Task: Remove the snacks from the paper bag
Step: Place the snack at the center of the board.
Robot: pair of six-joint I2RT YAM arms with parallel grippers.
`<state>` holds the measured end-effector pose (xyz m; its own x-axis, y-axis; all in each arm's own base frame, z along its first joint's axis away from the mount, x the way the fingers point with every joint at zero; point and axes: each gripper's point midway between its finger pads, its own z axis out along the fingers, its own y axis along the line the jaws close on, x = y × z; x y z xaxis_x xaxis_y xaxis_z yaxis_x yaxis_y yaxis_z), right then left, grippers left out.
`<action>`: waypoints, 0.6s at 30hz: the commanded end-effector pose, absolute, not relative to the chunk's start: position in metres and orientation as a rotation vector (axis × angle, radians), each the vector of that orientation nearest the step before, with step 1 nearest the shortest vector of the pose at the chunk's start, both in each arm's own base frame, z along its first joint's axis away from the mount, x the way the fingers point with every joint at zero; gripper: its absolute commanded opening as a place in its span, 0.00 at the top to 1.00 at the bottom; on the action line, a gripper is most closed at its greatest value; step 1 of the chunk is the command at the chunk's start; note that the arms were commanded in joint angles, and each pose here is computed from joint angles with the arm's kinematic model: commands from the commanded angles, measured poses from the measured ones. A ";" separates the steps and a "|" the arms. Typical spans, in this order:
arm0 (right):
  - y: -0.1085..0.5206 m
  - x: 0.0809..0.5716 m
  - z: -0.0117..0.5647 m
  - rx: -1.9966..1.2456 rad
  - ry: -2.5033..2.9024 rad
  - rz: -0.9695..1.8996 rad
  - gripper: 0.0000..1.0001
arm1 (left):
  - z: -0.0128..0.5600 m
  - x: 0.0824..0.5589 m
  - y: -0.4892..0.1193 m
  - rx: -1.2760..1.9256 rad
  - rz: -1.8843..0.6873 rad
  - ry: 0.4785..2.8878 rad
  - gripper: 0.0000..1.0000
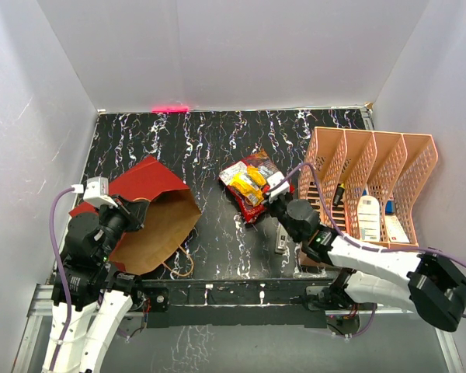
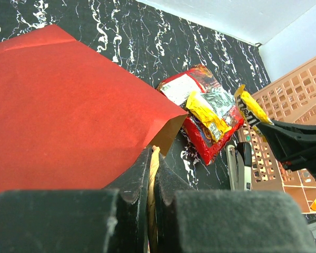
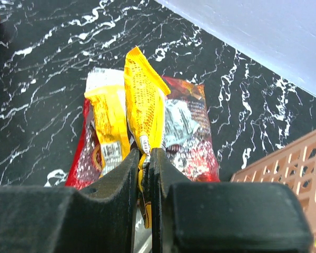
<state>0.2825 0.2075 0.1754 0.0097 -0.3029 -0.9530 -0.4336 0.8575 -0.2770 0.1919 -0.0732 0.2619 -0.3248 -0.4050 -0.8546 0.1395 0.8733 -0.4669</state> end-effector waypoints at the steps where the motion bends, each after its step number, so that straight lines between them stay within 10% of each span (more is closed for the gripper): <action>1: 0.226 0.307 0.233 -0.498 1.433 0.264 0.93 | 0.269 0.194 -0.075 -0.192 -0.567 1.796 1.00; 18: 0.233 0.365 0.187 -0.588 1.508 0.277 0.93 | 0.270 0.192 -0.074 -0.191 -0.570 1.788 1.00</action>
<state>0.3460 0.2276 0.1464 -0.0421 -0.2655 -0.9632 -0.5330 0.8214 -0.2031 0.1909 -0.0730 0.2630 -0.3201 -0.4061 -0.8560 0.1421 0.8727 -0.4671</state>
